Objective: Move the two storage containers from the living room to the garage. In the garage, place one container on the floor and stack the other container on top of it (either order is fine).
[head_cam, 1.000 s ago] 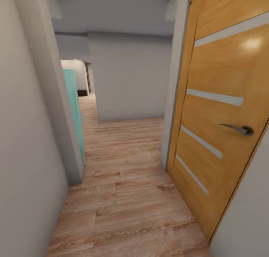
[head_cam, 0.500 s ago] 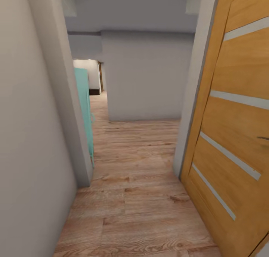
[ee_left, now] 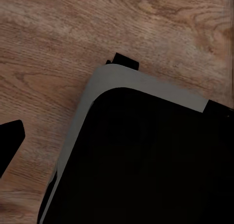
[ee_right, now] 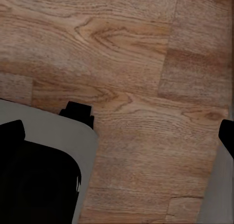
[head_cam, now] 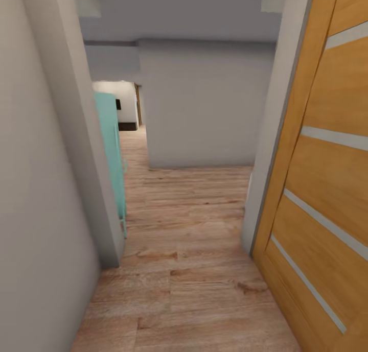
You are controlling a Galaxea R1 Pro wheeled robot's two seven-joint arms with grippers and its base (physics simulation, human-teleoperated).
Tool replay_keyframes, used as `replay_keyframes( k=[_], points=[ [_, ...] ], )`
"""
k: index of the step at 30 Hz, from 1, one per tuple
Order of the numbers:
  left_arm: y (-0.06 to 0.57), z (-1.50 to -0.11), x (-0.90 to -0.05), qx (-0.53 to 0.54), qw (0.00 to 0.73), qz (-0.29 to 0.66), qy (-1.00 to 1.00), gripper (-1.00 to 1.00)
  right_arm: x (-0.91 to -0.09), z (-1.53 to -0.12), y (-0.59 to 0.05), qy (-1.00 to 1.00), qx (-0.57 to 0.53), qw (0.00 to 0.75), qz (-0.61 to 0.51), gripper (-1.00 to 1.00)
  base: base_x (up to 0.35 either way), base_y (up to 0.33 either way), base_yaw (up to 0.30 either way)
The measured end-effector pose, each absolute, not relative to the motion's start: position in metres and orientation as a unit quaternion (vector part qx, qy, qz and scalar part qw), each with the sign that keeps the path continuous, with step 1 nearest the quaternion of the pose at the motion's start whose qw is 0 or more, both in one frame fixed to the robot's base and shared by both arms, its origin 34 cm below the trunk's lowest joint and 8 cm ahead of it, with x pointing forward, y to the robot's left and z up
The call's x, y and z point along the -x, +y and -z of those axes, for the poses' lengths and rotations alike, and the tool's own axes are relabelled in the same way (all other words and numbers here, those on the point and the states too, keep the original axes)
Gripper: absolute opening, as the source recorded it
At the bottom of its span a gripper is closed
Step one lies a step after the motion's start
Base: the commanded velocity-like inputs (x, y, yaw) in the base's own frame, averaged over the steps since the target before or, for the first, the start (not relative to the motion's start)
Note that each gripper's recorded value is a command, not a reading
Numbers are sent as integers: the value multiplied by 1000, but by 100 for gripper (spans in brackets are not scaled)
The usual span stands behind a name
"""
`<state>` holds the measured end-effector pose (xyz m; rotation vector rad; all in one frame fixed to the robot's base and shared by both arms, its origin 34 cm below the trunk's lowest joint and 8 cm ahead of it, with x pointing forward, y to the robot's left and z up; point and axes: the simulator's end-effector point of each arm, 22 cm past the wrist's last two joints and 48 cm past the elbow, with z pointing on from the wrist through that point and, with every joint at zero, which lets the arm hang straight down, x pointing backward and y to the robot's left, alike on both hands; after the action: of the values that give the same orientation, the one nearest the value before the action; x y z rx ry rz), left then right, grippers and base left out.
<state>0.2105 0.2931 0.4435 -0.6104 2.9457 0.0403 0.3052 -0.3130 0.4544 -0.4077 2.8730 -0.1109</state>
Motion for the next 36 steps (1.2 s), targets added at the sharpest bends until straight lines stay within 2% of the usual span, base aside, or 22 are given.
replay_keyframes(
  k=[36],
  points=[
    [294, -443, -210, 203, 65, -14, 977, 100, -305, -454, -313, 982, 140, 119, 38, 100, 326, 0, 0]
  ],
)
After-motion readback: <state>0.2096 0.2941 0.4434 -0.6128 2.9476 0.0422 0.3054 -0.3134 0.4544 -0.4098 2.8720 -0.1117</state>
